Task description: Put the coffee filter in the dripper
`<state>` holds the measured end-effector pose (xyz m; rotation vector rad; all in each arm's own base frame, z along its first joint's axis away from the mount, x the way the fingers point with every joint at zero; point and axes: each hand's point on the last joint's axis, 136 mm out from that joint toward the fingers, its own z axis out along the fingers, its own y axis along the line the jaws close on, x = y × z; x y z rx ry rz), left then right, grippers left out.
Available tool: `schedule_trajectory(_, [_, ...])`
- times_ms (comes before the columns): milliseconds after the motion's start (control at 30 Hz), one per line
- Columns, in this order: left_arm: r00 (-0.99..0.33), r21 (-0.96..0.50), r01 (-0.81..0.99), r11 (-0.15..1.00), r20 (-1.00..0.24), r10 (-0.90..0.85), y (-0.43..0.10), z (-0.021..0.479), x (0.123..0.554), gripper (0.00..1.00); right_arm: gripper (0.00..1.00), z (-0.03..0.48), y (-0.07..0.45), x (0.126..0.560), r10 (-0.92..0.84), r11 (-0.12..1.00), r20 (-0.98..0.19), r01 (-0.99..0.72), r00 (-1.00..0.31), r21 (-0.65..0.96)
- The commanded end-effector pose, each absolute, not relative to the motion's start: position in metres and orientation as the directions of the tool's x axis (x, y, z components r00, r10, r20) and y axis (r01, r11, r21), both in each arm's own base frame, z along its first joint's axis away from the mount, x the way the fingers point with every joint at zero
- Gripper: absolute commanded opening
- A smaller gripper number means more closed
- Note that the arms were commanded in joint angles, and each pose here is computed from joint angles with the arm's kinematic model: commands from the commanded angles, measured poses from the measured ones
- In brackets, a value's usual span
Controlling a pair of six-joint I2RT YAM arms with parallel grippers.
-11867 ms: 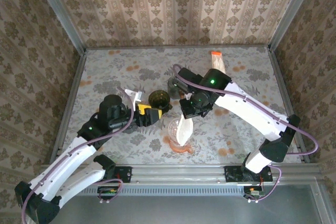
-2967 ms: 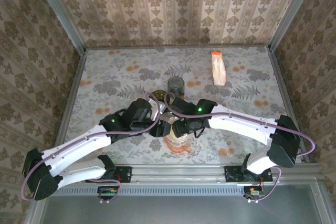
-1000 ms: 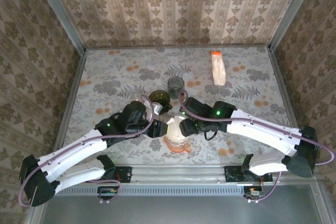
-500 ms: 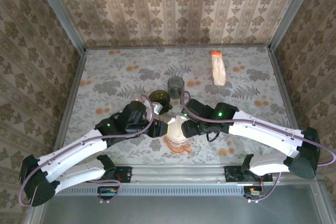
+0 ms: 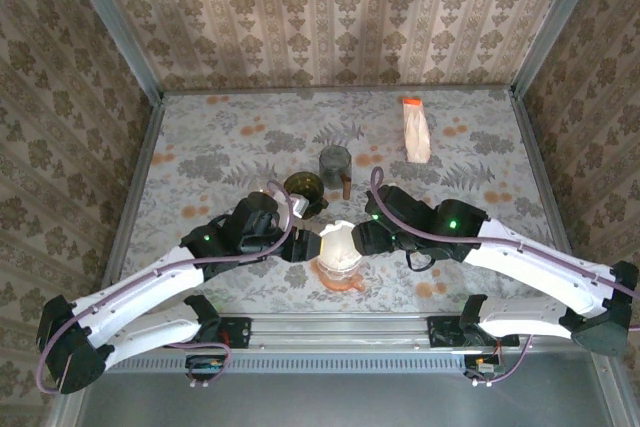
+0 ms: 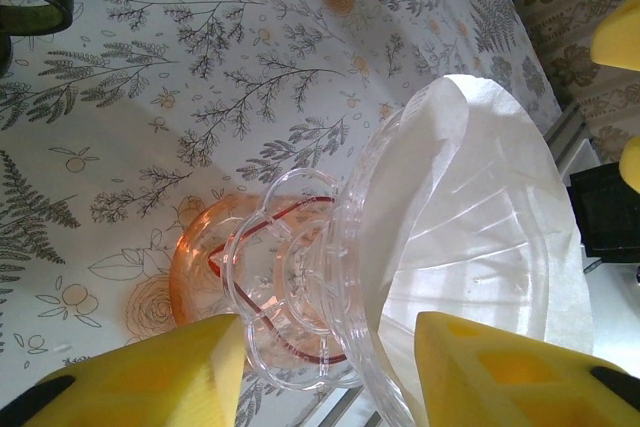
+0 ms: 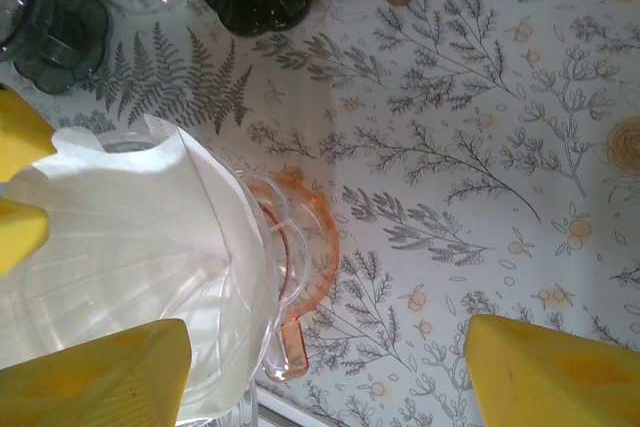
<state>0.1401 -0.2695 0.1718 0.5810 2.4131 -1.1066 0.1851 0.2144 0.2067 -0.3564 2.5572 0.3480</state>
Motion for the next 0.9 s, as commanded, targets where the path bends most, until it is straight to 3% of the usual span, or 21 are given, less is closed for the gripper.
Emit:
schedule_trajectory(0, [-0.815,-0.607,0.539,0.583,-0.551,0.18,-0.27,0.18,0.142,0.53,0.75,0.218,0.21,0.192,-0.162,0.938,-0.58,-0.308,-0.798,0.162])
schedule_trajectory(333, [-0.792,-0.607,0.564,0.56,-0.59,0.159,-0.272,0.2,0.143,0.64,0.75,0.226,0.203,0.194,-0.135,0.942,-0.609,-0.292,-0.781,0.165])
schedule_trajectory(567, [-0.769,-0.596,0.582,0.553,-0.625,0.136,-0.267,0.219,0.142,0.65,0.75,0.23,0.198,0.194,-0.117,0.945,-0.627,-0.28,-0.771,0.168])
schedule_trajectory(867, [-0.798,-0.581,0.497,0.644,-0.598,0.077,-0.229,0.2,0.137,0.51,0.75,0.226,0.175,0.191,-0.003,0.952,-0.673,-0.208,-0.74,0.225])
